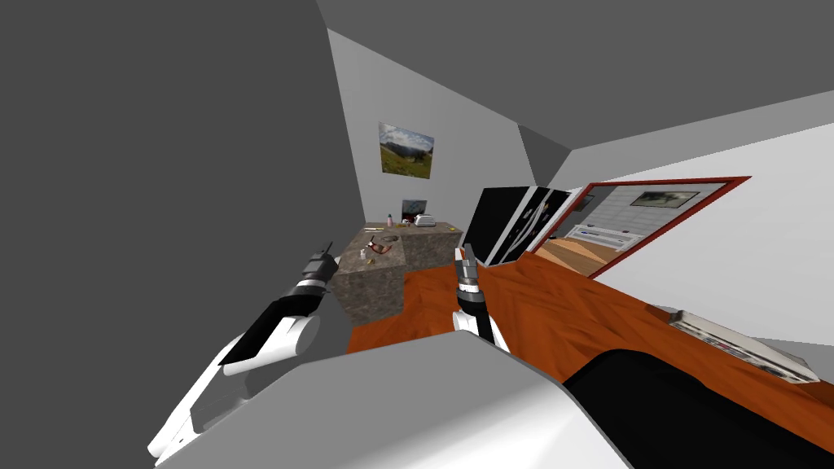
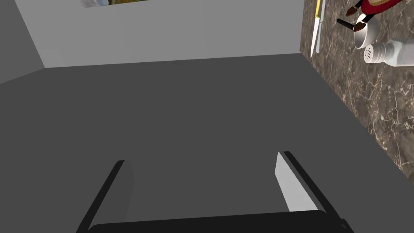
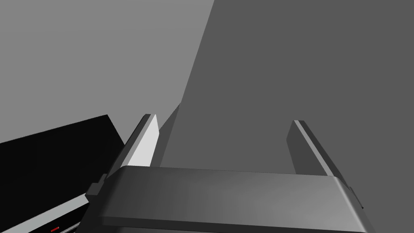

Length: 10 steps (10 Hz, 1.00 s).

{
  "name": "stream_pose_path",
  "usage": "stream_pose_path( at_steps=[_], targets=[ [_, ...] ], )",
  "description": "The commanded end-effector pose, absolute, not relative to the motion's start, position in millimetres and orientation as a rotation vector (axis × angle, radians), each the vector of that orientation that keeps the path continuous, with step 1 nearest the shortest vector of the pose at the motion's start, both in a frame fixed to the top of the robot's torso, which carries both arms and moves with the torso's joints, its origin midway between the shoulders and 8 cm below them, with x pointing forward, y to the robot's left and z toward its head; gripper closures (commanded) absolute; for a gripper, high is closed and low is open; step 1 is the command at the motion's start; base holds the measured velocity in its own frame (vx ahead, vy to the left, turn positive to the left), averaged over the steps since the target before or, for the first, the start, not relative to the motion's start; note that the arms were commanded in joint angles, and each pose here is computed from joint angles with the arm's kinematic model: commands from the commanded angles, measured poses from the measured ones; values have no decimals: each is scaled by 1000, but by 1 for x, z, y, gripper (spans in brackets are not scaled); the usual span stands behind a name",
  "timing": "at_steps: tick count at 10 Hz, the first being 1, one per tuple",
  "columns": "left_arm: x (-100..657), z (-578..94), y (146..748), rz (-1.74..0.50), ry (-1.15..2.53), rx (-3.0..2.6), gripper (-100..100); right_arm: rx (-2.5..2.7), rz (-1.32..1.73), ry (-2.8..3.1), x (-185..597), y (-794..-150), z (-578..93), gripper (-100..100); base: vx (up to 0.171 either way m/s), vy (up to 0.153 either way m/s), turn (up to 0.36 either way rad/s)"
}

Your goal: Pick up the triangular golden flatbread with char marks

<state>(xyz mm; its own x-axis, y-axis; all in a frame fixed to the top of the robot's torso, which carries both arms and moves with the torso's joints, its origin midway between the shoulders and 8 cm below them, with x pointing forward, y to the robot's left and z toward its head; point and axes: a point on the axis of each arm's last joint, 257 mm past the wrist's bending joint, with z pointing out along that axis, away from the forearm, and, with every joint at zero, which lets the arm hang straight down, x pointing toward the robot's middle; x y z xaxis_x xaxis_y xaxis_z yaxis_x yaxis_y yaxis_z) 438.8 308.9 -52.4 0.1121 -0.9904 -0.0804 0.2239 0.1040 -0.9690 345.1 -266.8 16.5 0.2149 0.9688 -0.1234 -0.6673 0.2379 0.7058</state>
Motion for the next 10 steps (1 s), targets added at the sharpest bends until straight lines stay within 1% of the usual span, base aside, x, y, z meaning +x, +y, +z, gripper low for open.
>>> stream_pose_path(
  at_steps=[1, 10],
  targets=[
    [443, -60, 311, -1149, 1034, -1050, -100, 581, 1227, 627, 345, -267, 16, 0, -31, -52, 1],
    [455, -101, 325, -1049, 1153, -1204, -100, 581, 1227, 627, 345, -267, 16, 0, -8, -36, -7]
  ],
)
